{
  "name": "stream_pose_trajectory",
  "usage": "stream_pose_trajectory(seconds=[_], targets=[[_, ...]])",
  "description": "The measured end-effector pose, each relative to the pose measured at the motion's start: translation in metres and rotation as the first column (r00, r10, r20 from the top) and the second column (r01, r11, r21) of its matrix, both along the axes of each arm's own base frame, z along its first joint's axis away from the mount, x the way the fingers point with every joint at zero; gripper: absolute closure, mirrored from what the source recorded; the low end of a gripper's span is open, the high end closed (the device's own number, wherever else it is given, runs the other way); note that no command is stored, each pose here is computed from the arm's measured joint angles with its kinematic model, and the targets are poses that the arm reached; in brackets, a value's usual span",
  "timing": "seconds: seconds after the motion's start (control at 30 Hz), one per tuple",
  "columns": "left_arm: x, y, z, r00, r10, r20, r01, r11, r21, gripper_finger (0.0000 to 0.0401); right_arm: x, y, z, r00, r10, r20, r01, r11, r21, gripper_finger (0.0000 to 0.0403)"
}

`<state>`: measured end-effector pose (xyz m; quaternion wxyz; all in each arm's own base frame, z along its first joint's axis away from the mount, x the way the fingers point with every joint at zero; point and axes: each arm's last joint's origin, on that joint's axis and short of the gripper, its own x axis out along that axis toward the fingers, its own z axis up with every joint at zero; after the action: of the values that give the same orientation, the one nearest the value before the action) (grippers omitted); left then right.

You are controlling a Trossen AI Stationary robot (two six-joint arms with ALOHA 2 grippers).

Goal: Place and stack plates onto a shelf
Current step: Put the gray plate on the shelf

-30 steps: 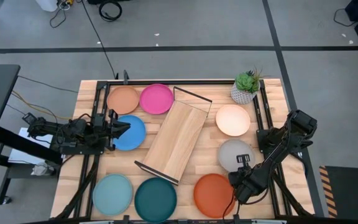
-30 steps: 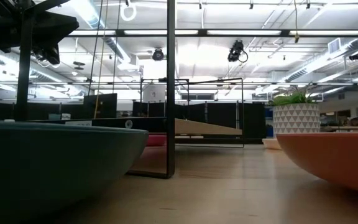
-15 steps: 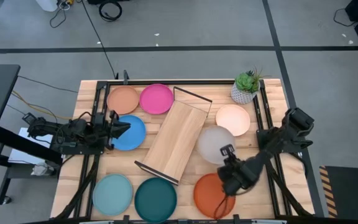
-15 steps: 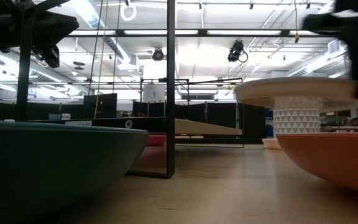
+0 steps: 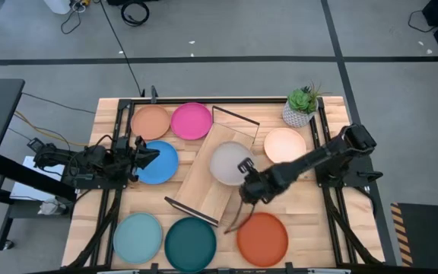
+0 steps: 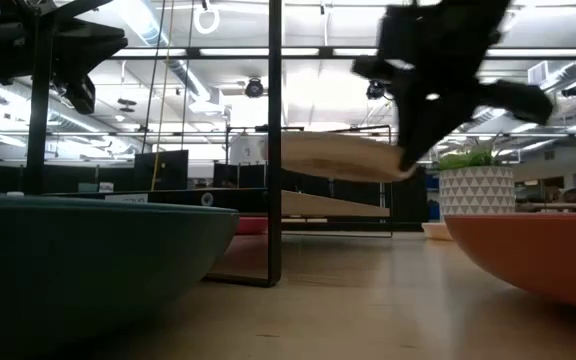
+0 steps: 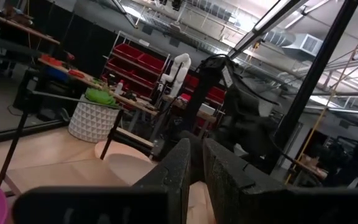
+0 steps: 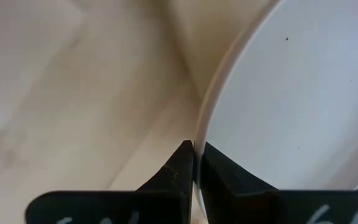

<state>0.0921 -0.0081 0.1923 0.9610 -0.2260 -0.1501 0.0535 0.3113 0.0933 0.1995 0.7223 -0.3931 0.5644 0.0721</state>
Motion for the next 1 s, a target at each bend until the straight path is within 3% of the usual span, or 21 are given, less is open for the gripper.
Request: stream_pose_trajectory(seconds=[0.13,0.53,0.63,1.0], targets=[[0.0,0.0,0.0,1.0,0.0,0.0,0.0,1.0,0.0,0.0351,0.016,-0.025,0.001,0.999,0.014,0.043,-0.016,0.998,0.06,0.0377],[-0.001,0.0,0.002,1.0,-0.007,0.023,0.007,1.0,-0.026,0.0351,0.038,-0.066,0.018,0.993,-0.007,0.119,-0.004,0.996,0.092,0.0377],[0.0,0.0,0.002,1.0,-0.006,0.021,0.007,1.0,-0.026,0.0351,0.039,-0.071,0.014,0.994,-0.016,0.108,0.004,0.994,0.11,0.0377],[0.0,0.0,0.001,1.0,0.002,0.011,-0.002,1.0,0.006,0.0351,0.041,-0.085,-0.011,0.998,-0.048,-0.03,0.049,0.998,0.033,0.0373]])
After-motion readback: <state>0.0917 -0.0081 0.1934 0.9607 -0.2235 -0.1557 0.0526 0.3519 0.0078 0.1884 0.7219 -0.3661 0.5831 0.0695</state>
